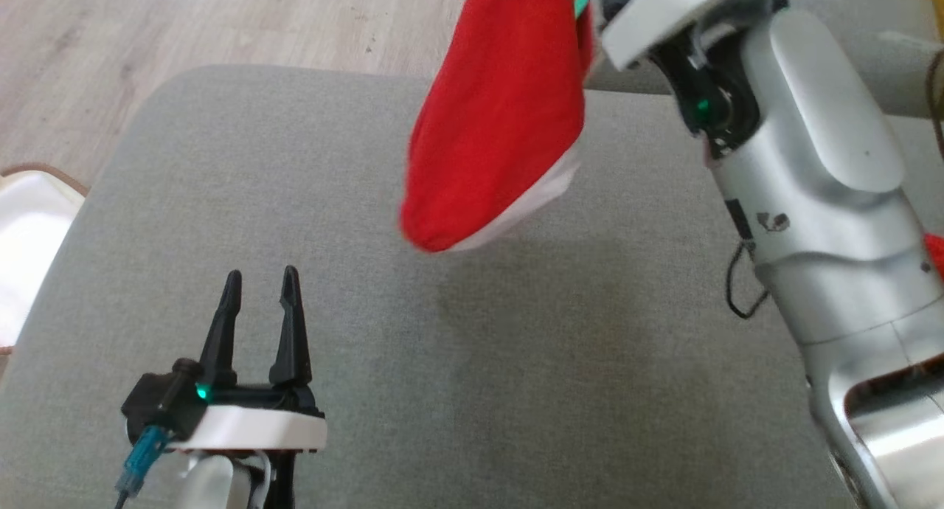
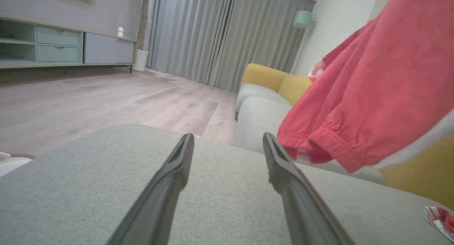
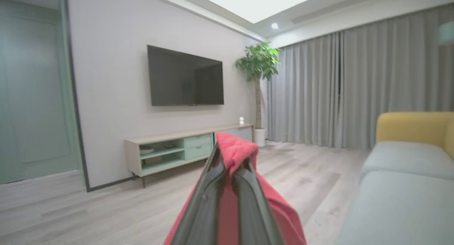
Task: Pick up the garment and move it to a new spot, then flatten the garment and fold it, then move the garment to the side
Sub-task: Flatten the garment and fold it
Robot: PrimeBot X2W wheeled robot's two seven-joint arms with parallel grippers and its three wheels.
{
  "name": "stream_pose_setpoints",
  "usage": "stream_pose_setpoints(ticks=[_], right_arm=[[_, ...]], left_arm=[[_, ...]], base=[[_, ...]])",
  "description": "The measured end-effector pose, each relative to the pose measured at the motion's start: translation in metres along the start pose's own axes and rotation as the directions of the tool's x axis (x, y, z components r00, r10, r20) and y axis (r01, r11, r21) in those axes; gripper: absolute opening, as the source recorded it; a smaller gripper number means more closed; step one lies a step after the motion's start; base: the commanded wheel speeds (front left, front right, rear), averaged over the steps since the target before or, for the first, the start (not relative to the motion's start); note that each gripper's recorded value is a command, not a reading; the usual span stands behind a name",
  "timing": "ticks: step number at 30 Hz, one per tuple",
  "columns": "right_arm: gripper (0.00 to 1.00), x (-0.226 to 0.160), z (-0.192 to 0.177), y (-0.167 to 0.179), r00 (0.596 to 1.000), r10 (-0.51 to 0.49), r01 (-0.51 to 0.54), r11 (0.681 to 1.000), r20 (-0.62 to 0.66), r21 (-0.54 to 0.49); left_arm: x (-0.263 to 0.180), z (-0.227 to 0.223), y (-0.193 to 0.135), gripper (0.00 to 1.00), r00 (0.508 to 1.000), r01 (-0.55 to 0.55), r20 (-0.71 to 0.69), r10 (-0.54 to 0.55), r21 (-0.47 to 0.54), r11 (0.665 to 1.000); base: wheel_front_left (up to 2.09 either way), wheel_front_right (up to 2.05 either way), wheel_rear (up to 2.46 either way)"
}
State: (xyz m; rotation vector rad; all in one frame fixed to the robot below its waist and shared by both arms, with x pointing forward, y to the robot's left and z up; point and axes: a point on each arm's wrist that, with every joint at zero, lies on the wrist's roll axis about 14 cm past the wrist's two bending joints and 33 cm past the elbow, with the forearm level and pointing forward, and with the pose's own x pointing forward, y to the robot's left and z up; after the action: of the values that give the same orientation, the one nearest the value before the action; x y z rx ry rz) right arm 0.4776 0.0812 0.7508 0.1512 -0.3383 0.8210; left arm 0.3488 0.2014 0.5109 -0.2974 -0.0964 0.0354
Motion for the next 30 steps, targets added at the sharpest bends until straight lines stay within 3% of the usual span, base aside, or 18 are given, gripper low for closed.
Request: stream_pose_setpoints(ticks=[5,9,13,14,15,17,22,30], right_arm=[[0.00,-0.042,-0.059,-0.075,0.967,-0.199,0.195,0.980,-0.156,-0.040],[0.00,-0.109,-0.118,-0.137,0.869,-0.369,0.335,0.929,-0.330,-0.155],[0.00,-0.169,-0.162,-0.174,0.746,-0.483,0.415,0.875,-0.458,-0.248],[0.17,-0.181,-0.170,-0.180,0.717,-0.503,0.424,0.864,-0.483,-0.270],[0.98,-0.190,-0.175,-0.185,0.697,-0.520,0.431,0.854,-0.494,-0.290],[1.00,-0.203,-0.181,-0.191,0.674,-0.542,0.442,0.840,-0.501,-0.314],[1.00,-0.207,-0.185,-0.187,0.676,-0.549,0.437,0.836,-0.491,-0.333],[1.00,-0.195,-0.163,-0.162,0.773,-0.526,0.448,0.849,-0.355,-0.281]], left_arm=[[0.005,-0.006,-0.004,1.00,1.000,0.015,-0.016,-0.015,0.005,1.000],[0.011,-0.013,-0.011,1.00,0.998,0.041,-0.037,-0.040,0.011,0.999],[0.018,-0.020,-0.019,1.00,0.996,0.070,-0.056,-0.069,0.015,0.997],[0.019,-0.021,-0.021,1.00,0.995,0.075,-0.060,-0.075,0.013,0.997],[0.021,-0.022,-0.023,1.00,0.995,0.085,-0.062,-0.084,0.011,0.996],[0.025,-0.022,-0.026,1.00,0.994,0.096,-0.062,-0.095,0.011,0.995],[0.027,-0.022,-0.030,1.00,0.993,0.108,-0.058,-0.107,0.013,0.994],[0.028,-0.020,-0.044,1.00,0.987,0.150,-0.052,-0.149,0.014,0.989]], base=[[0.00,0.00,0.00],[0.00,0.00,0.00],[0.00,0.00,0.00],[0.00,0.00,0.00],[0.00,0.00,0.00],[0.00,0.00,0.00],[0.00,0.00,0.00],[0.00,0.00,0.00]])
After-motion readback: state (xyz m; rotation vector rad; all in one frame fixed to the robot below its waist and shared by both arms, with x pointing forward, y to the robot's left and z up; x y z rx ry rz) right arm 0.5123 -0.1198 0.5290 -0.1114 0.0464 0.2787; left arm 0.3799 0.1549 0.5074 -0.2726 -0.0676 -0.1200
